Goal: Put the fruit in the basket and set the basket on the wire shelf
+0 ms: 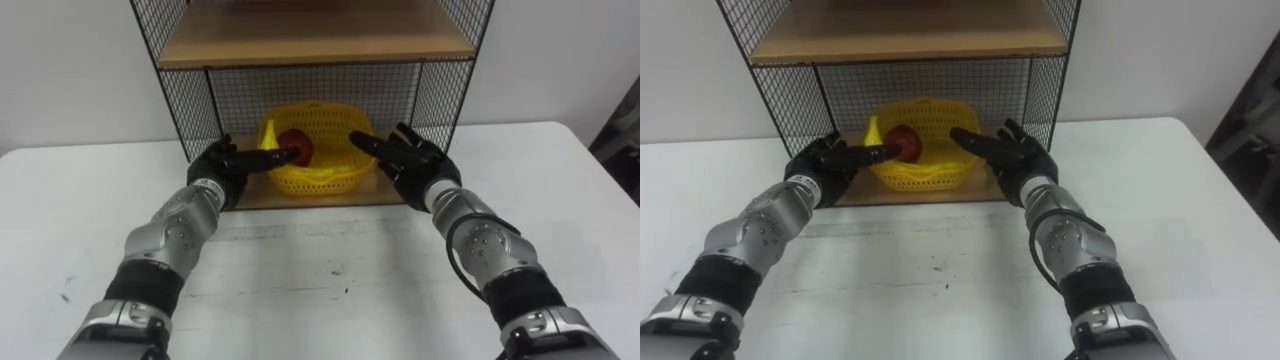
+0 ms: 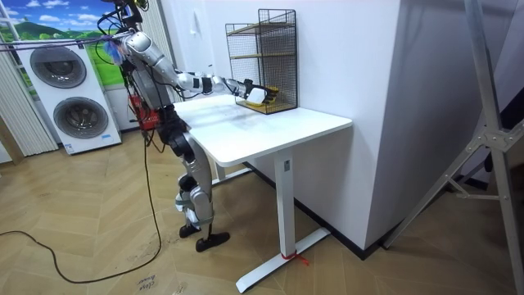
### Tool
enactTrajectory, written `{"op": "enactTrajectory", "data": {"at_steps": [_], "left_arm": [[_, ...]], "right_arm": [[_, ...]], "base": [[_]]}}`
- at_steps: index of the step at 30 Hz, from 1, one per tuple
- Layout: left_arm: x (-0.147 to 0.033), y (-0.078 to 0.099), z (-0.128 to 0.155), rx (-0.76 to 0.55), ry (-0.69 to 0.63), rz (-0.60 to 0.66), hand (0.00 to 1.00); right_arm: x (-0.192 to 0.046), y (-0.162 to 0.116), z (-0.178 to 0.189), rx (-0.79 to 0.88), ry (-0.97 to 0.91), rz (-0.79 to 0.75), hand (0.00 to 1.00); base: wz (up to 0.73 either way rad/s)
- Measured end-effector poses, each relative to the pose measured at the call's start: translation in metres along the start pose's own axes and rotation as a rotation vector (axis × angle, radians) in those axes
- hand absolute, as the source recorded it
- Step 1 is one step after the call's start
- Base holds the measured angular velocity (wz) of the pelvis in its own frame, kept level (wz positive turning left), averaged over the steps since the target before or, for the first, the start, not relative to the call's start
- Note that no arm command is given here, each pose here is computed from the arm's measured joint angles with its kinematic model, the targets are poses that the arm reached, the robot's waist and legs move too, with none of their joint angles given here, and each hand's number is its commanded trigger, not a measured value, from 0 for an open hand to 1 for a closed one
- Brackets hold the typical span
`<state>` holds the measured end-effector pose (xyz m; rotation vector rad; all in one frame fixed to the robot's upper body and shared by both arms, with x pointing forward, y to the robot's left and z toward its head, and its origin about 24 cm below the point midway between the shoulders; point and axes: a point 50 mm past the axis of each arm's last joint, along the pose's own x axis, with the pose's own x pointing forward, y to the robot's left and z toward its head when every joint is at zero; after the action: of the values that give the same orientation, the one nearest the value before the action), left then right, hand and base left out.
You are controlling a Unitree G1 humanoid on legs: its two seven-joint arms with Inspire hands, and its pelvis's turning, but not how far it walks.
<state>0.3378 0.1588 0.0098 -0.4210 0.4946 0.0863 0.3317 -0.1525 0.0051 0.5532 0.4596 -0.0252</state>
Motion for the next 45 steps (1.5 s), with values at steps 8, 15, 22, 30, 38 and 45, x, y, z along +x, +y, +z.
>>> {"op": "enactTrajectory", "data": {"at_steps": [8, 15, 22, 30, 38, 45], "left_arm": [[-0.001, 0.000, 0.001, 0.001, -0.007, -0.002, 0.00], [-0.007, 0.001, 0.002, 0.000, -0.045, -0.015, 0.00], [-0.011, -0.001, 0.006, 0.001, -0.080, -0.036, 0.00], [-0.020, 0.003, 0.001, -0.001, -0.110, -0.068, 0.00], [-0.045, 0.013, -0.002, 0.072, -0.209, -0.064, 0.00], [-0.064, 0.000, 0.009, 0.153, -0.312, -0.127, 0.00]], "right_arm": [[0.000, -0.001, 0.002, -0.003, -0.007, 0.019, 0.00], [-0.004, 0.004, 0.010, -0.018, -0.046, 0.054, 0.00], [-0.010, 0.008, 0.013, -0.054, -0.086, 0.095, 0.00], [-0.023, 0.008, 0.013, -0.141, -0.139, 0.117, 0.00], [-0.040, -0.006, 0.007, -0.270, -0.187, 0.082, 0.00], [-0.054, 0.002, 0.014, -0.313, -0.259, 0.136, 0.00]], "base": [[0.02], [0.00], [0.00], [0.00], [-0.03], [-0.01]]}}
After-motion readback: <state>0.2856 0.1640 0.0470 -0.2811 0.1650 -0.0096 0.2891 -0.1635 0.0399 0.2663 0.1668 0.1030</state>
